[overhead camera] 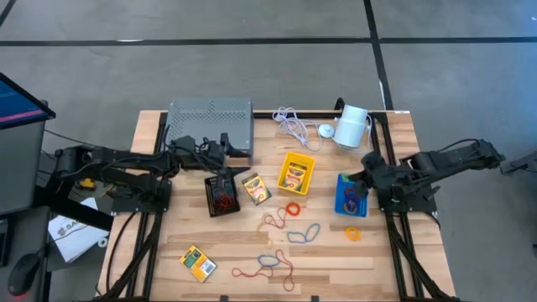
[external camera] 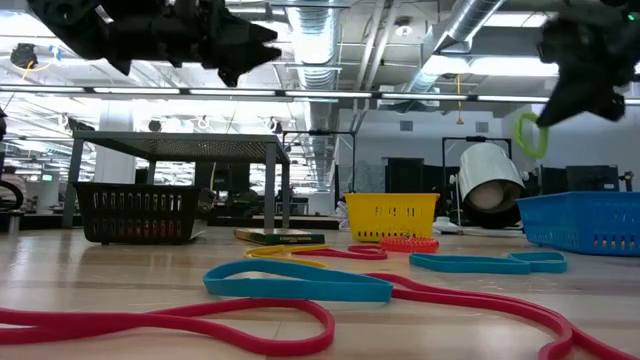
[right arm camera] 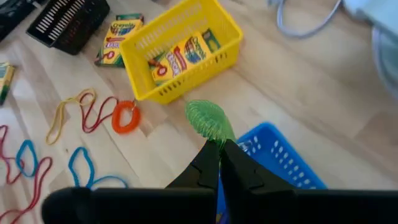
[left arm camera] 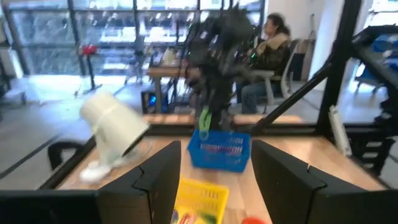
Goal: Pick & Place Office Desk Supplies
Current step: Put the green spring keychain into the blue bin, then put the yellow spring keychain into the blue bin
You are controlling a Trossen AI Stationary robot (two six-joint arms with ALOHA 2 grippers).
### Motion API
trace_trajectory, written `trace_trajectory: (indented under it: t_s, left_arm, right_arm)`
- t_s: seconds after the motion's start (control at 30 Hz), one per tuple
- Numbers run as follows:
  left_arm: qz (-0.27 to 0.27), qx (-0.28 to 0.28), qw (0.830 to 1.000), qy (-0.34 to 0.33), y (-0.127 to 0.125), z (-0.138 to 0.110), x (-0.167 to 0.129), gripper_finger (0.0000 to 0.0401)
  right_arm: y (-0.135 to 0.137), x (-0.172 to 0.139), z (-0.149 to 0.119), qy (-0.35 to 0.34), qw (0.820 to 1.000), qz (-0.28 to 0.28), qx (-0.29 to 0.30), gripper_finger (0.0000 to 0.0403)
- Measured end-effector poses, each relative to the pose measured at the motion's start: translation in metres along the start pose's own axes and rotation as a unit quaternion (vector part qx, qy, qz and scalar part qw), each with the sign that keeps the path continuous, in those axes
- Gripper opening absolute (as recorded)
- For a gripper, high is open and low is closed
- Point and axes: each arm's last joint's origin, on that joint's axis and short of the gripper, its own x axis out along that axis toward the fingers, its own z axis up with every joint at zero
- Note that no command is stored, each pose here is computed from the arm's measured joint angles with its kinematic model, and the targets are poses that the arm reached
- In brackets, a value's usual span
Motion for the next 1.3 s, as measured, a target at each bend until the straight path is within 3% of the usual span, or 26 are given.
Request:
trace_trajectory:
  t_s: [0.33, 0.9, 1.07, 1.3]
  left_arm:
    - [-0.016, -0.011, 1.000, 0.013, -0.002, 0.002, -0.005, 0.0190]
    - [-0.015, -0.012, 1.000, 0.017, -0.002, 0.001, -0.005, 0.0190]
    - [-0.015, -0.014, 1.000, 0.017, -0.002, 0.001, -0.005, 0.0190]
    - [-0.015, -0.026, 0.999, 0.017, -0.002, 0.001, -0.005, 0.0190]
  right_arm:
    - [-0.018, 0.004, -0.026, 0.030, 0.998, 0.039, 0.048, 0.0000]
    - [-0.007, 0.023, -0.037, 0.126, 0.991, -0.015, 0.051, 0.0003]
    - [-0.005, 0.024, -0.037, 0.144, 0.989, -0.013, 0.040, 0.0032]
    - [-0.006, 0.026, -0.035, 0.152, 0.988, -0.014, 0.037, 0.0122]
